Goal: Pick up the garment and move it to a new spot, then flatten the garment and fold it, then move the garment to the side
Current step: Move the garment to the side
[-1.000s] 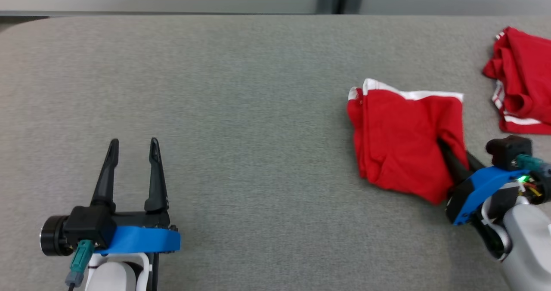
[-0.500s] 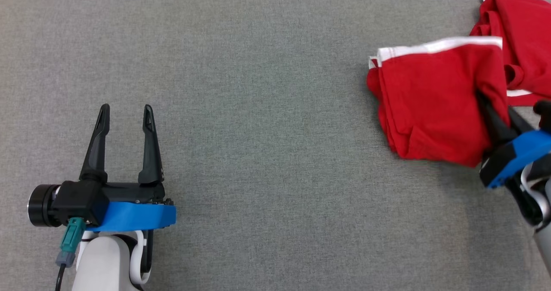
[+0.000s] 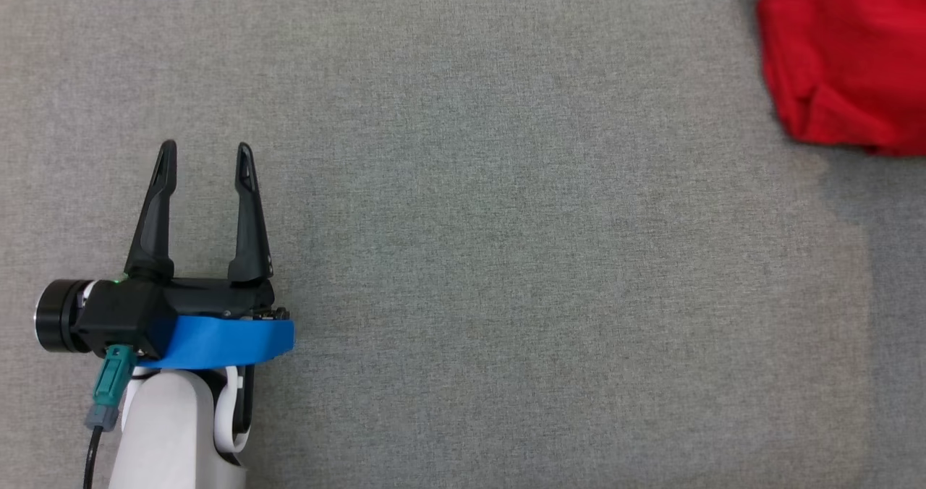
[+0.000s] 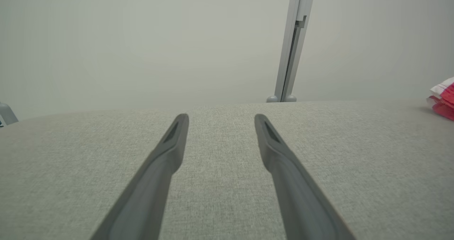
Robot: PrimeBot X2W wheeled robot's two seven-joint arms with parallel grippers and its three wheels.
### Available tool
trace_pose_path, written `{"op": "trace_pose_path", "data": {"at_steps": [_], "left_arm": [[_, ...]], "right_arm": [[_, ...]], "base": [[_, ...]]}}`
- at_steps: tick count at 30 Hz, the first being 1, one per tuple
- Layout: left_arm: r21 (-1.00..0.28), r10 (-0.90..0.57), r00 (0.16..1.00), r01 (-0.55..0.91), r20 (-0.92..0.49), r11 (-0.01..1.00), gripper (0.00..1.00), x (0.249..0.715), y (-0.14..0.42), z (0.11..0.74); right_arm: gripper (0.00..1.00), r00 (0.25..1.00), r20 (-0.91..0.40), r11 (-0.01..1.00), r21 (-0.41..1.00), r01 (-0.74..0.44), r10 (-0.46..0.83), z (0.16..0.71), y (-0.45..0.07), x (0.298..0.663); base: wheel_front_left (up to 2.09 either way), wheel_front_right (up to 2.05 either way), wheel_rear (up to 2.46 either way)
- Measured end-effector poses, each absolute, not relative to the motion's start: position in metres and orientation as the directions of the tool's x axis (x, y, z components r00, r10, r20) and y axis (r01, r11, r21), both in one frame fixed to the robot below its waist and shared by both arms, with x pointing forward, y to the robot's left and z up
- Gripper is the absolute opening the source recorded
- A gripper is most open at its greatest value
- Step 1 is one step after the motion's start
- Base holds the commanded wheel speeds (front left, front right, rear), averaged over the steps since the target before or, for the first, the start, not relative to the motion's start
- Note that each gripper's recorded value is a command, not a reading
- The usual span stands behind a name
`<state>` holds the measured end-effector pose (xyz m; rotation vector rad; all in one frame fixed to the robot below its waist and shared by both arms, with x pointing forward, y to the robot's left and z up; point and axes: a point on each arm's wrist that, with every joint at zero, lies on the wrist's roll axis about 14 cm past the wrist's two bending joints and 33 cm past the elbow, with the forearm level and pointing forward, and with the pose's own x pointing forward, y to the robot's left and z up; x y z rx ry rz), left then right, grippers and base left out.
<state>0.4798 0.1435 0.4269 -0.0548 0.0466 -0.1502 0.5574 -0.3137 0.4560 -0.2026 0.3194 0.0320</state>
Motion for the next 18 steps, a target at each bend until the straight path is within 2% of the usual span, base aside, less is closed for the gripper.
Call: {"op": "trace_pose_path", "data": {"at_steps": [10, 18], "left_arm": [[-0.059, -0.175, 0.984, 0.173, -0.021, 0.983, 1.00, 0.491, 0.135, 0.428], [-0.058, -0.176, 0.984, 0.175, -0.027, 0.983, 1.00, 0.493, 0.135, 0.424]], "right_arm": [[0.00, 0.913, -0.357, 0.950, -0.300, 0.086, -0.196, 0.483, -0.403, 0.551], [0.00, 0.881, -0.392, 0.938, -0.315, 0.143, -0.265, 0.473, -0.424, 0.551]], "base": [[0.00, 0.00, 0.00], [0.00, 0.00, 0.00]]}}
